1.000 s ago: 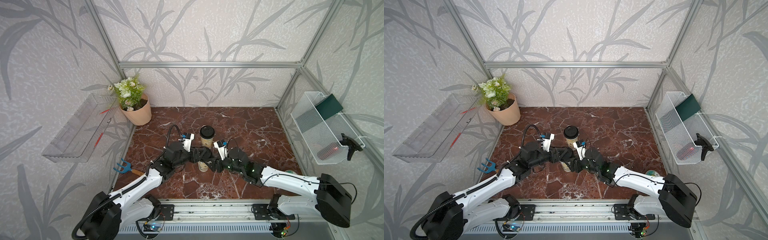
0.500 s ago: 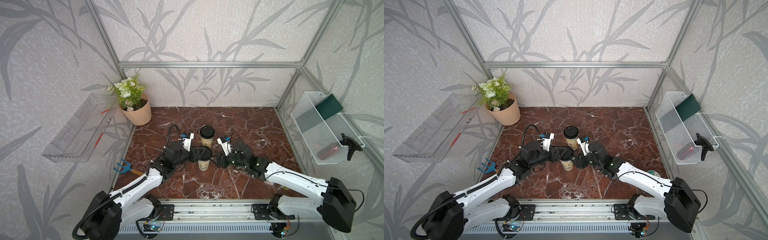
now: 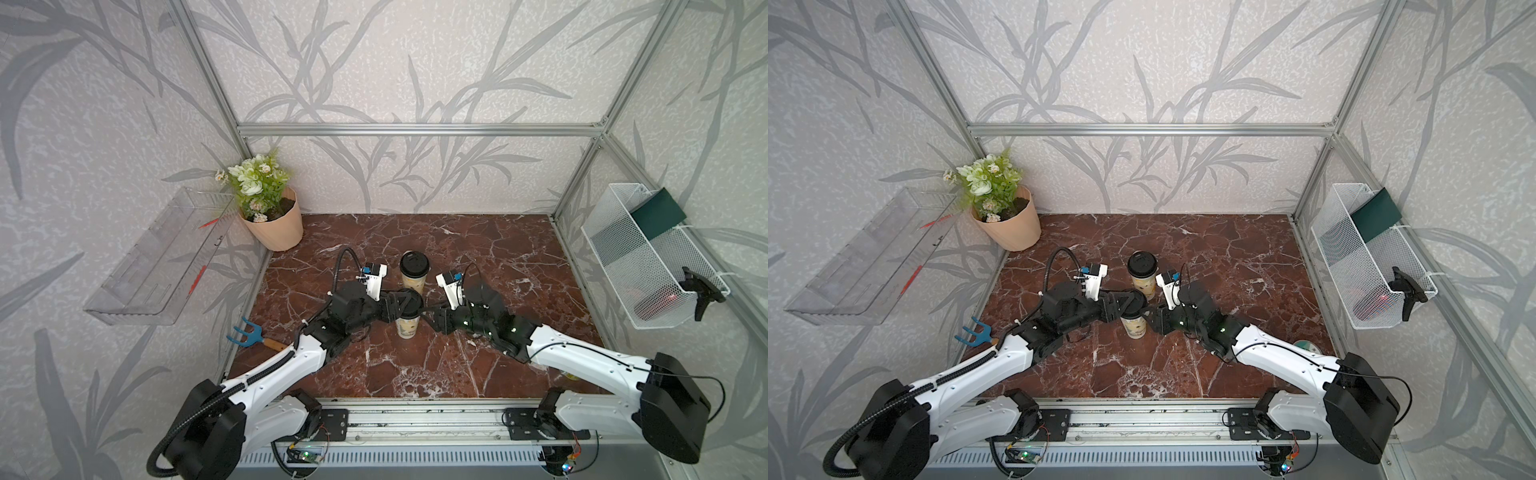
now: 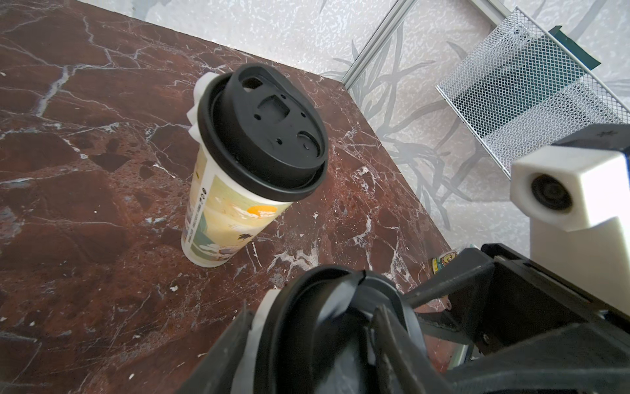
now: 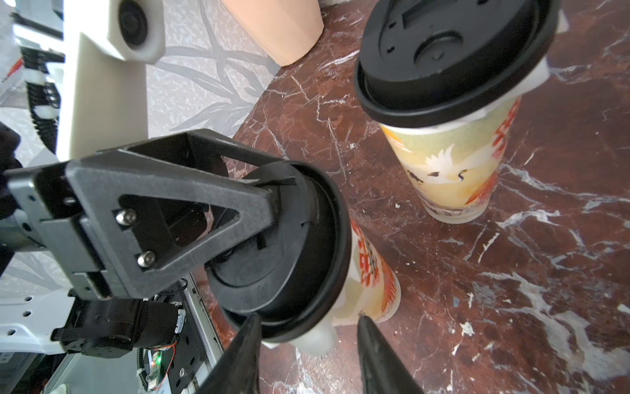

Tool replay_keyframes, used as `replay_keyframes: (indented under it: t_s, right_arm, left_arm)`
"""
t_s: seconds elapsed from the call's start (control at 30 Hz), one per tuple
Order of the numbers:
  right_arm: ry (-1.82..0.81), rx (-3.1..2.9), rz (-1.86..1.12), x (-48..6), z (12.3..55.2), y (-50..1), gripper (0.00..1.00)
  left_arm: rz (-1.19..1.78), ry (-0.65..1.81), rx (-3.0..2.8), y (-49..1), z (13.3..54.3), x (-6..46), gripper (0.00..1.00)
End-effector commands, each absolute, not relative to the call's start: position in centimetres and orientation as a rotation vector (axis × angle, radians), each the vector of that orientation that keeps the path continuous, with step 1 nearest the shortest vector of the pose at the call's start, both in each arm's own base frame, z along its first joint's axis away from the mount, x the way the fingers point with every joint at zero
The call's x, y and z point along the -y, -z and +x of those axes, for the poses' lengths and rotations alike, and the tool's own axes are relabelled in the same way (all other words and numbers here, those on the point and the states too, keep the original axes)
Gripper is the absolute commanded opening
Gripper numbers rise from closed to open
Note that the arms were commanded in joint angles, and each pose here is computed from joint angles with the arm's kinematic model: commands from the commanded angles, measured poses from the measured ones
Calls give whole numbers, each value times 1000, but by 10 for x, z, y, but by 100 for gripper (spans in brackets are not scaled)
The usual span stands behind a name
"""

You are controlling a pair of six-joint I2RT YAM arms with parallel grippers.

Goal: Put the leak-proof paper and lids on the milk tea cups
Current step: Secure the cup lid on the cup.

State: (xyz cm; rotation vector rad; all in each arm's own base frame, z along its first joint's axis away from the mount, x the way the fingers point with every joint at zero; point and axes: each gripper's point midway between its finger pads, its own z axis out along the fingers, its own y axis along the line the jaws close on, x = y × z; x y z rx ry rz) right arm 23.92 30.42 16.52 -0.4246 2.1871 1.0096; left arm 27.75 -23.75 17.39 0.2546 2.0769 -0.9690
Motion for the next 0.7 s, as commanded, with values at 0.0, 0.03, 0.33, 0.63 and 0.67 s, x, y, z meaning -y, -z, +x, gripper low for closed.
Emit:
replay_keyframes:
  t_s: [0.0,0.03,0.33,0.63,0.67]
  right_arm:
    - [-720,-2512,-371,-263,222,-69,46]
    - [-720,-2524,-369,-263,220,-65,46]
    - [-761,-2420,-390,-269,225,-102,46]
    - [-870,-2158,-421,-301,259,-208,59]
    - [-860,-2163,-417,-303,262,-207,61]
  left_arm:
    - [291,836,-2503,-68,227,213,55]
    - [291,837,-2502,-69,227,214,55]
    - [287,832,-2498,-71,225,211,55]
    - [254,860,-2470,-76,227,212,54]
    - [252,863,-2468,-76,227,213,54]
